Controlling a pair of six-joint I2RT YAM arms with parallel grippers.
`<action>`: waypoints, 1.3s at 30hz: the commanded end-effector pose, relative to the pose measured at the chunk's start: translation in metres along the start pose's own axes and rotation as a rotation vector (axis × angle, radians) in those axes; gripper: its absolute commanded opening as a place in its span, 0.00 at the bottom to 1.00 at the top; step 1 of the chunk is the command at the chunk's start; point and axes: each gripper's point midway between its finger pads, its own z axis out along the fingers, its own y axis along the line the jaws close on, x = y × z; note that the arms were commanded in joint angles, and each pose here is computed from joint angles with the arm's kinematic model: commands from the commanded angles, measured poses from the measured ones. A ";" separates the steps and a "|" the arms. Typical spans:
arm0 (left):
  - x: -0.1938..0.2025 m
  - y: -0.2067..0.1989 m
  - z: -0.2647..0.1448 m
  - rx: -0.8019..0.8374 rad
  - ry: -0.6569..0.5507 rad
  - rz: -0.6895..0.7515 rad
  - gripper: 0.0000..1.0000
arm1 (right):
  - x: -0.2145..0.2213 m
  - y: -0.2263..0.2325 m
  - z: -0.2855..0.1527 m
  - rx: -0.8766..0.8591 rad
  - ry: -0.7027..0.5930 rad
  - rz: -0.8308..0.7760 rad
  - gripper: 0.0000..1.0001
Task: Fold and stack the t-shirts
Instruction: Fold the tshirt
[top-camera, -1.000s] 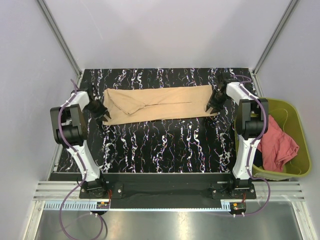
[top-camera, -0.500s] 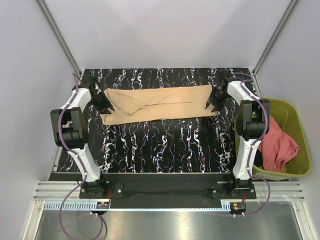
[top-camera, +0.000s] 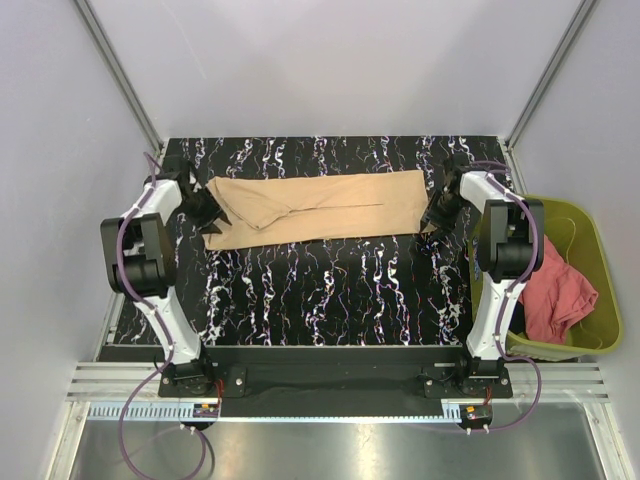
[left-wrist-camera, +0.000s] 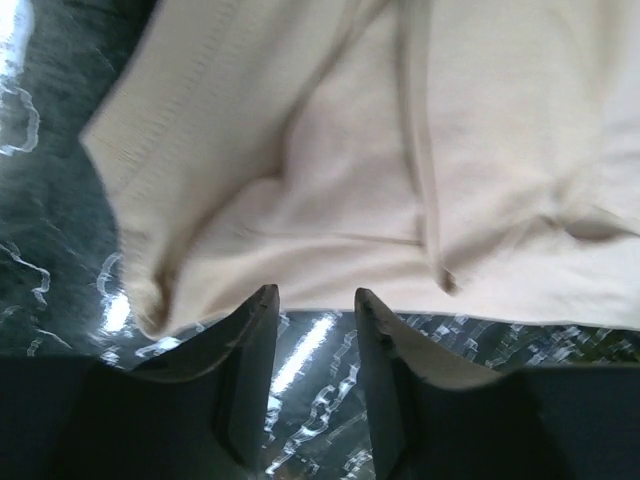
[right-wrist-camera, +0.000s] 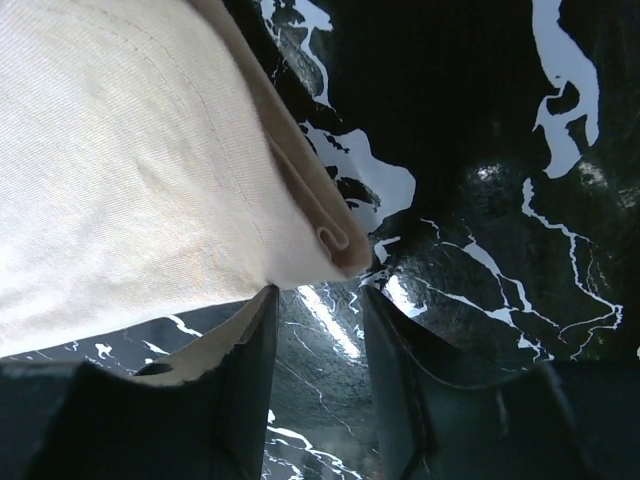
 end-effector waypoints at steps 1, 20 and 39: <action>-0.001 -0.051 -0.036 0.215 -0.056 -0.003 0.44 | -0.013 0.014 -0.033 -0.052 -0.086 -0.026 0.46; 0.034 -0.089 0.018 0.299 0.088 -0.185 0.54 | -0.001 0.037 -0.070 -0.179 -0.100 -0.031 0.52; 0.027 -0.099 0.042 0.279 0.113 -0.192 0.25 | -0.001 0.037 -0.073 -0.184 -0.109 -0.044 0.52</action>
